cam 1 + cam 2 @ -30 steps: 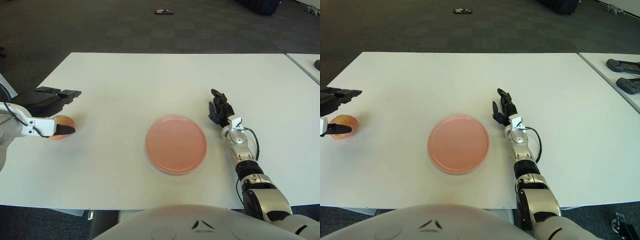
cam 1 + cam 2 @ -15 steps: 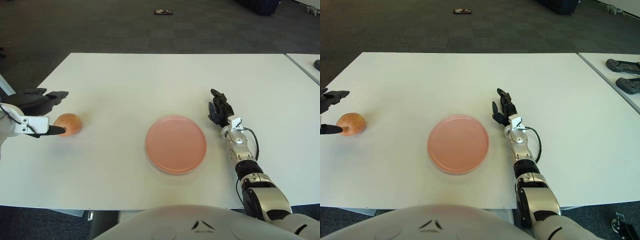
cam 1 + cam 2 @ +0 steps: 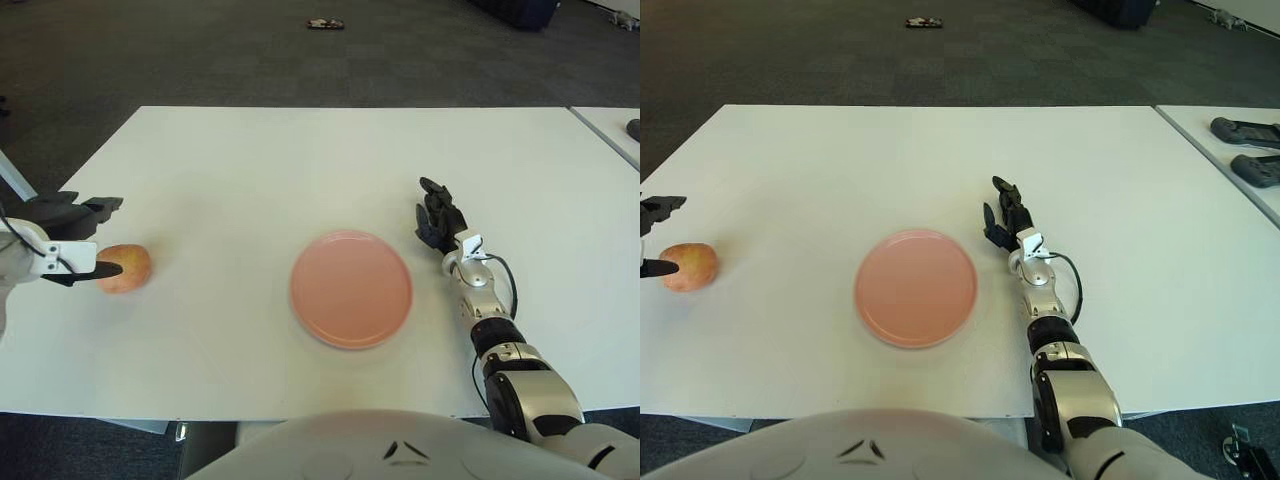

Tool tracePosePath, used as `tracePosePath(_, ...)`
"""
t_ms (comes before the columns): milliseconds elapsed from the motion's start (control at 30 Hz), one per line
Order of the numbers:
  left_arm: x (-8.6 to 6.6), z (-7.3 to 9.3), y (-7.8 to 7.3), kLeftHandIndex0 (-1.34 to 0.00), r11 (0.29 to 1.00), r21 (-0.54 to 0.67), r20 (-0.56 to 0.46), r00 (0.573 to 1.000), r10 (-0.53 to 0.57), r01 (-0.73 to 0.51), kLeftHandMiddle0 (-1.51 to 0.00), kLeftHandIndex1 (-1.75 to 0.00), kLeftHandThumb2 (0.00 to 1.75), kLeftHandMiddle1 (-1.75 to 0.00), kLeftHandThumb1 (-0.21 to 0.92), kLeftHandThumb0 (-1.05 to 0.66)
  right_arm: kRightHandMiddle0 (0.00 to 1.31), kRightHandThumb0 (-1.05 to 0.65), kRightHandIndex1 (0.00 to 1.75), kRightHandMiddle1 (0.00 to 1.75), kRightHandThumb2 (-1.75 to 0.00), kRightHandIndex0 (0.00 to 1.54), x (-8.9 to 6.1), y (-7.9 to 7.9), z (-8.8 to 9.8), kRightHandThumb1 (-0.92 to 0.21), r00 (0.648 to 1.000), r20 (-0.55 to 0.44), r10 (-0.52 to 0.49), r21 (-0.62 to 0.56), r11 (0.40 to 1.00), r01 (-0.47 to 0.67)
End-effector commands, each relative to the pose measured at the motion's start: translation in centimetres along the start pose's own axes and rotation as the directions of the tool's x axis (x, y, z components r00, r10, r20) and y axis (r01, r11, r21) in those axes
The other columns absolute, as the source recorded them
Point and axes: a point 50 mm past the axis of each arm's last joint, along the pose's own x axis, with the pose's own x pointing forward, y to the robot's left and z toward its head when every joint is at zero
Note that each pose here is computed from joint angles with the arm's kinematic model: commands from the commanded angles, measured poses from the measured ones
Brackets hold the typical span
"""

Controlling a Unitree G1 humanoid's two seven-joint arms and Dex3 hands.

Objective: Put the apple into the plate.

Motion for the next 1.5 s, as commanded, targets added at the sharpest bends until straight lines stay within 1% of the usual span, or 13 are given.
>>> tracePosePath(0,0.2,0.1,0.5,-0.01,1.000,0.014,-0.022,1.000,0.005,-0.005,-0.07,-0.01,0.54,-0.03,0.92,-1.02,0.00,-0.78,0.00,0.40,-0.75,0.21,-1.1,-0.1,-2.0,-0.92,0.995,-0.097,0.002,0.004,1.000,-0.002)
tracePosePath(233,0.7,0.6,0.6,0.00,1.000,0.016,-0.029,1.000,0.002,-0.002,-0.10,-0.01,0.40,-0.04,0.92,-0.97,0.00,-0.78,0.00,0.40,-0.76,0.21,-1.0,-0.1,-2.0,-0.92,0.996,-0.089,0.000,-0.001,1.000,0.000)
tracePosePath(367,2.5,0.3,-0.3,0.00,1.000,-0.003,-0.033,0.999,-0.014,0.013,-0.13,-0.01,0.36,-0.05,0.92,-0.95,0.00,-0.78,0.00,0.42,-0.77,0.21,-1.0,-0.2,-2.0,-0.92,0.996,-0.089,-0.002,-0.007,1.000,0.002)
tracePosePath(467,2.2,0.5,0.0,0.00,1.000,-0.005,-0.036,0.999,-0.006,0.006,-0.15,0.00,0.36,-0.07,0.92,-0.93,0.00,-0.78,0.01,0.44,-0.78,0.22,-1.1,-0.2,-2.0,-0.92,0.996,-0.090,-0.003,-0.011,1.000,0.002)
tracePosePath(700,2.5,0.8,-0.3,0.00,1.000,-0.015,-0.033,0.999,0.010,-0.011,-0.16,0.00,0.35,-0.07,0.92,-0.94,0.00,-0.78,0.00,0.43,-0.79,0.21,-1.1,-0.3,-2.0,-0.92,0.996,-0.092,0.001,-0.016,1.000,-0.002)
tracePosePath(767,2.3,1.1,-0.3,0.00,1.000,-0.017,-0.029,0.999,0.014,-0.014,-0.16,0.00,0.36,-0.07,0.92,-0.94,0.00,-0.78,0.00,0.43,-0.79,0.20,-1.1,-0.3,-2.0,-0.92,0.996,-0.093,-0.001,-0.016,1.000,-0.001)
tracePosePath(833,1.5,1.7,0.1,0.00,1.000,-0.009,-0.022,1.000,0.019,-0.019,-0.15,0.00,0.37,-0.06,0.92,-0.95,0.00,-0.79,0.00,0.42,-0.78,0.20,-1.1,-0.3,-2.0,-0.92,0.996,-0.094,-0.002,-0.015,1.000,0.001)
tracePosePath(867,1.4,1.8,0.2,0.00,1.000,-0.004,-0.025,1.000,0.019,-0.019,-0.14,0.00,0.38,-0.05,0.92,-0.95,0.00,-0.79,0.00,0.42,-0.78,0.20,-1.1,-0.3,-2.0,-0.92,0.996,-0.094,-0.003,-0.014,1.000,0.001)
tracePosePath(1167,1.7,1.6,0.2,-0.01,1.000,0.003,-0.059,0.998,-0.026,0.027,-0.08,-0.01,0.41,-0.02,0.92,-0.98,0.00,-0.78,0.00,0.39,-0.77,0.20,-1.1,-0.4,-2.0,-0.92,0.995,-0.095,-0.002,-0.007,1.000,0.001)
tracePosePath(1467,1.7,1.6,0.2,-0.01,0.999,0.021,-0.055,0.998,-0.027,0.029,-0.13,-0.01,0.47,-0.04,0.92,-0.97,0.00,-0.78,0.00,0.39,-0.77,0.20,-1.2,-0.4,-1.9,-0.92,0.997,-0.083,0.000,-0.010,1.000,-0.001)
